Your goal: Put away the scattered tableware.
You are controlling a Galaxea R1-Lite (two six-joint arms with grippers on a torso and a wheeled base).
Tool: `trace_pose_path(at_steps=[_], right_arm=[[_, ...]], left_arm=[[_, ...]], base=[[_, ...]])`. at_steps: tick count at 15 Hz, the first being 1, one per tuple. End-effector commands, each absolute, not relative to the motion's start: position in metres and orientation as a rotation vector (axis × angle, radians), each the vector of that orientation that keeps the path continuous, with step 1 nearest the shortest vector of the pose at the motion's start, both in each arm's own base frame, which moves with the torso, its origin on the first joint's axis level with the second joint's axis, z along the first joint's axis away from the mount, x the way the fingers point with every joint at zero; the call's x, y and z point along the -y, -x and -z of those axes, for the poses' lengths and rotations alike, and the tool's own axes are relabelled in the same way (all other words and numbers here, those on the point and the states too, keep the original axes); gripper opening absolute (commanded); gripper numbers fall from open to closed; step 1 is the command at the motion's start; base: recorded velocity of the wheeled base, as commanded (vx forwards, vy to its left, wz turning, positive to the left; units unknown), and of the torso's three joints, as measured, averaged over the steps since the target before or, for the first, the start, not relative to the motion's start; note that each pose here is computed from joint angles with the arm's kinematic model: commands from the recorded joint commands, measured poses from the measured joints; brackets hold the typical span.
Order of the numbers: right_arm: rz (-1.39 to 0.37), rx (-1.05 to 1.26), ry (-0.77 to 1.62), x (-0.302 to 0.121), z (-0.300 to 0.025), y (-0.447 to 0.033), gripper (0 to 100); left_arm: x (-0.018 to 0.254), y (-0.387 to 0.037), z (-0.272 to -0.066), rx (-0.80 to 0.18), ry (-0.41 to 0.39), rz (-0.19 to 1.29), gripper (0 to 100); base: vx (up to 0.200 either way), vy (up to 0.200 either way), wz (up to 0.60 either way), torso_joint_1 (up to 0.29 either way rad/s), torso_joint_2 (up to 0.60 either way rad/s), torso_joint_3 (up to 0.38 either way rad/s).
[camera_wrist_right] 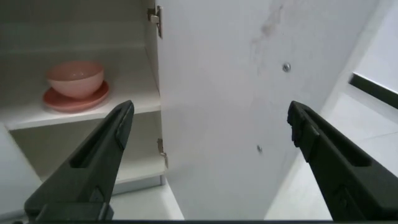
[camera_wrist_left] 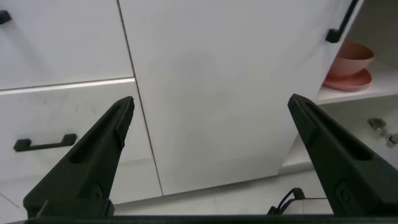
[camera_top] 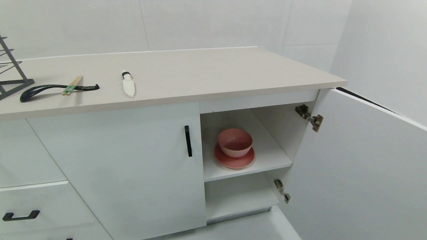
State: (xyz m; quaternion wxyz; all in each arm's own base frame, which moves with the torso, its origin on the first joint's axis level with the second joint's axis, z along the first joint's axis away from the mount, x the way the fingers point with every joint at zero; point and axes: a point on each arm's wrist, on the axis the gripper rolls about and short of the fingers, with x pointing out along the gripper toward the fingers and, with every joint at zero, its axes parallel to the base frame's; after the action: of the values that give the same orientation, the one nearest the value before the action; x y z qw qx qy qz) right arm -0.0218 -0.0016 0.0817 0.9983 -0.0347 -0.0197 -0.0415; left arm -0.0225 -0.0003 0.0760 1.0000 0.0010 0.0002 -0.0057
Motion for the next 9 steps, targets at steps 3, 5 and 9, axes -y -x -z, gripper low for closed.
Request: trace_pose_path(at_steps=[3,5,9], right_arm=[[0.083,0.036,0.066,0.0016,-0.0819,0.0214,100],[0.083,0.036,0.068,0.0016,-0.0819,0.0214,100],[0.082,0.034,0.025,0.0016,-0.0816,0.0214,0]], left_arm=[[0.0003,0.0228,-0.076,0.005,-0.002,0.012,100],[0.0003,0.0228,-0.076,0.005,-0.002,0.012,100],[0.0003,0.0228,-0.076,0.005,-0.002,0.012,100]], base=[[-0.2,0.0,0.0,0.002,0.0,0.007],[-0.2,0.0,0.0,0.002,0.0,-0.002],[-0.2,0.0,0.0,0.001,0.0,0.001]])
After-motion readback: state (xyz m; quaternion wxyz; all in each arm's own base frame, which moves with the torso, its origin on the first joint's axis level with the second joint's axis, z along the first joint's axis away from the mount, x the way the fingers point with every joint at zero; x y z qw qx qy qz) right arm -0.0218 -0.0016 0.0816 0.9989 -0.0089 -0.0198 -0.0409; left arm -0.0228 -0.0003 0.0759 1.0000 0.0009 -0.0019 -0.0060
